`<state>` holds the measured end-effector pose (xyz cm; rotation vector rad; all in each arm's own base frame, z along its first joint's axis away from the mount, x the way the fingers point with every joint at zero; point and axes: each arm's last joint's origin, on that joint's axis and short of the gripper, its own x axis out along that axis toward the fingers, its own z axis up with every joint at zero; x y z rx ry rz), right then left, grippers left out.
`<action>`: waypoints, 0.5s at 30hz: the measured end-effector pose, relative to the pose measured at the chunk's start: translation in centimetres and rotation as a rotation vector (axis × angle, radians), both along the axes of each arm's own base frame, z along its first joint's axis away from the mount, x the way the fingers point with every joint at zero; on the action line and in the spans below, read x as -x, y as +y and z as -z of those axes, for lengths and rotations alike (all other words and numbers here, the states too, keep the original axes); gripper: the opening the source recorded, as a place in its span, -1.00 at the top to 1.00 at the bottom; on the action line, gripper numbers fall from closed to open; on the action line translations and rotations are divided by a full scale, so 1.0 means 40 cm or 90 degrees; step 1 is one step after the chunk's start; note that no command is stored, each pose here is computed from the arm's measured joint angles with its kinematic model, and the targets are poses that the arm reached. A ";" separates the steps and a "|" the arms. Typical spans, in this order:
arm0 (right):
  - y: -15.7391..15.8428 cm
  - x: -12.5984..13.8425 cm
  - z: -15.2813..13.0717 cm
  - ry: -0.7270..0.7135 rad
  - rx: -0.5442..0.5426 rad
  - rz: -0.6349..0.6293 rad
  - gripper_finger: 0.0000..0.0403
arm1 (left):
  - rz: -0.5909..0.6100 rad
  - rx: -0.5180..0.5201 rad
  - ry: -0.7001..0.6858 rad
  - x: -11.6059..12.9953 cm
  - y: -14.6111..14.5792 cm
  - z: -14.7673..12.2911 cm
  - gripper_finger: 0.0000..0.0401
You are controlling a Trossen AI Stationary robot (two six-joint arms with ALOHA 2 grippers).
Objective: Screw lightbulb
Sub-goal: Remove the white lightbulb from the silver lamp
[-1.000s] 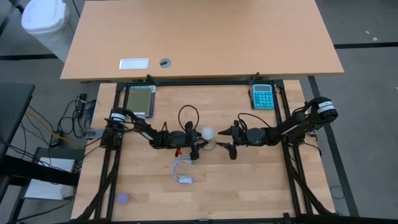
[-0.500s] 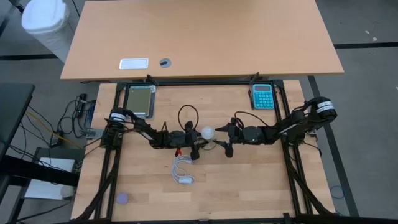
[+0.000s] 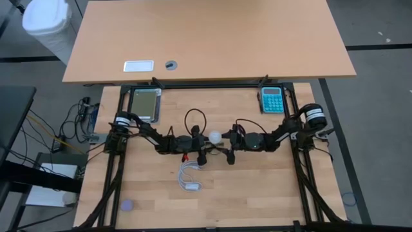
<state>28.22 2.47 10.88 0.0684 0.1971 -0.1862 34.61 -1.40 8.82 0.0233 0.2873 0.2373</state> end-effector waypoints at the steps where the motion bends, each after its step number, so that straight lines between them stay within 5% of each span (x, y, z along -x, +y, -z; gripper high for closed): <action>1: 0.001 -0.009 0.001 0.000 0.006 -0.001 -0.40 | 0.000 0.000 0.001 0.000 0.000 0.000 0.06; 8: 0.003 -0.032 -0.009 -0.032 0.034 0.003 -0.35 | -0.002 -0.001 0.004 0.000 0.000 0.001 0.06; 15: 0.001 -0.032 -0.010 -0.035 0.036 0.010 -0.03 | -0.001 -0.001 0.006 0.001 0.000 0.002 0.06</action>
